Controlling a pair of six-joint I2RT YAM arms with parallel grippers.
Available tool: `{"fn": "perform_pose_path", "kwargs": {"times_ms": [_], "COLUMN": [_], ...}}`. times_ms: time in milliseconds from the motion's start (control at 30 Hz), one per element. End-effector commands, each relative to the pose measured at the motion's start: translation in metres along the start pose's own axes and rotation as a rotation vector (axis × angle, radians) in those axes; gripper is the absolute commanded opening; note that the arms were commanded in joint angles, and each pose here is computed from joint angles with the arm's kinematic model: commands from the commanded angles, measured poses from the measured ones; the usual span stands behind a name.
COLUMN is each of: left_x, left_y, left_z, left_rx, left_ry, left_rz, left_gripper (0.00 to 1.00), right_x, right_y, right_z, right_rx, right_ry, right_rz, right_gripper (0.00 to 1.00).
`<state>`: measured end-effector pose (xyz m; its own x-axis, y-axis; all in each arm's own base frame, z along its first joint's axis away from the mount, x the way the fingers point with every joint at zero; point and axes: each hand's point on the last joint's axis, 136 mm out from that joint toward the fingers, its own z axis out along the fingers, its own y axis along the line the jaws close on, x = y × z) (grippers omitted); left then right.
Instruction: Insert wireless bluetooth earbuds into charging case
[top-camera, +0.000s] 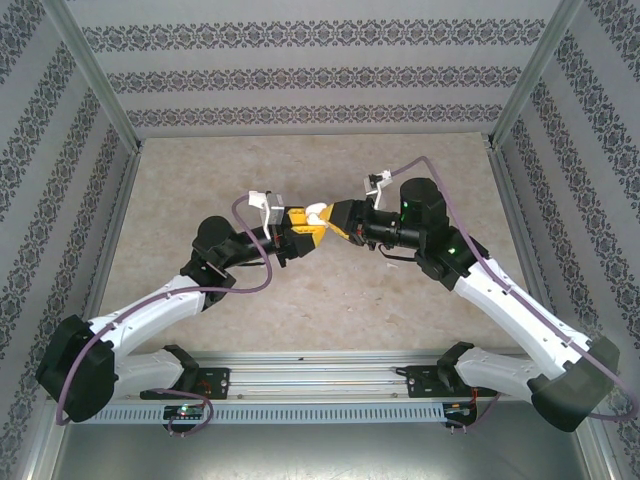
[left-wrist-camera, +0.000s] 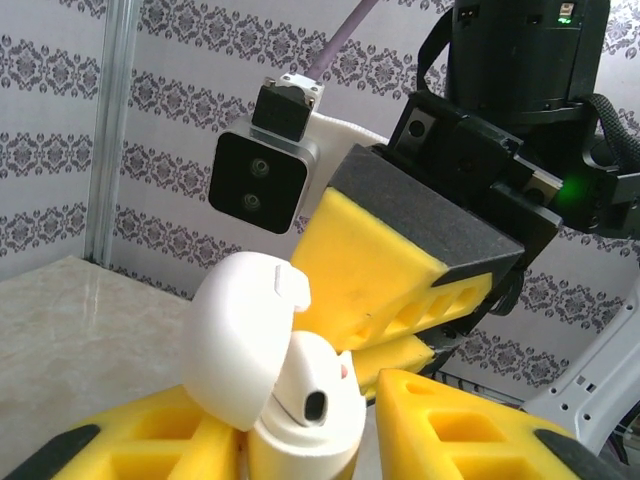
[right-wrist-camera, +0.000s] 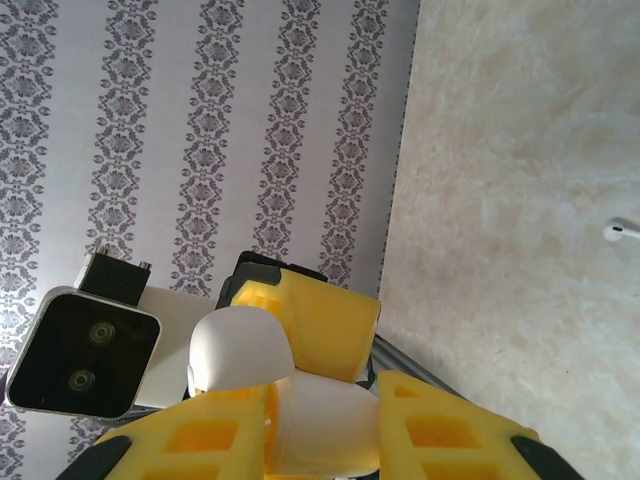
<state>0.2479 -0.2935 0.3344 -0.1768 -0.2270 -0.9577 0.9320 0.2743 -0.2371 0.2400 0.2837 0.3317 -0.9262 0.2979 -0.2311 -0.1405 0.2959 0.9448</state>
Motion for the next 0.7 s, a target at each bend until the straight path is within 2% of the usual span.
{"fn": "perform_pose_path", "kwargs": {"times_ms": [0,133,233,400,667], "left_x": [-0.027,-0.026,-0.025,-0.02,-0.011], "left_y": [-0.03,-0.029,-0.029,-0.023,-0.019], "left_z": [0.003,0.003,0.001,-0.005,-0.009], "left_rx": [0.127,0.118,0.114,0.066,0.043], "left_ry": [-0.06,-0.058,-0.058,-0.057,-0.053], "left_rz": [0.071,0.074,0.078,0.079,0.057], "left_gripper": [0.28,0.17,0.12,0.12,0.12], "right_x": [0.0,0.001,0.0,-0.002,-0.002], "right_y": [0.005,0.005,0.004,0.0,-0.008], "right_z": [0.003,0.004,0.003,-0.006,-0.007], "right_rx": [-0.005,-0.005,0.01,0.068,0.102], "right_ry": [0.015,0.023,0.02,-0.003,0.004], "right_rz": [-0.017,-0.017,-0.029,-0.069,-0.079], "right_gripper": [0.2,0.22,0.3,0.41,0.45]}}
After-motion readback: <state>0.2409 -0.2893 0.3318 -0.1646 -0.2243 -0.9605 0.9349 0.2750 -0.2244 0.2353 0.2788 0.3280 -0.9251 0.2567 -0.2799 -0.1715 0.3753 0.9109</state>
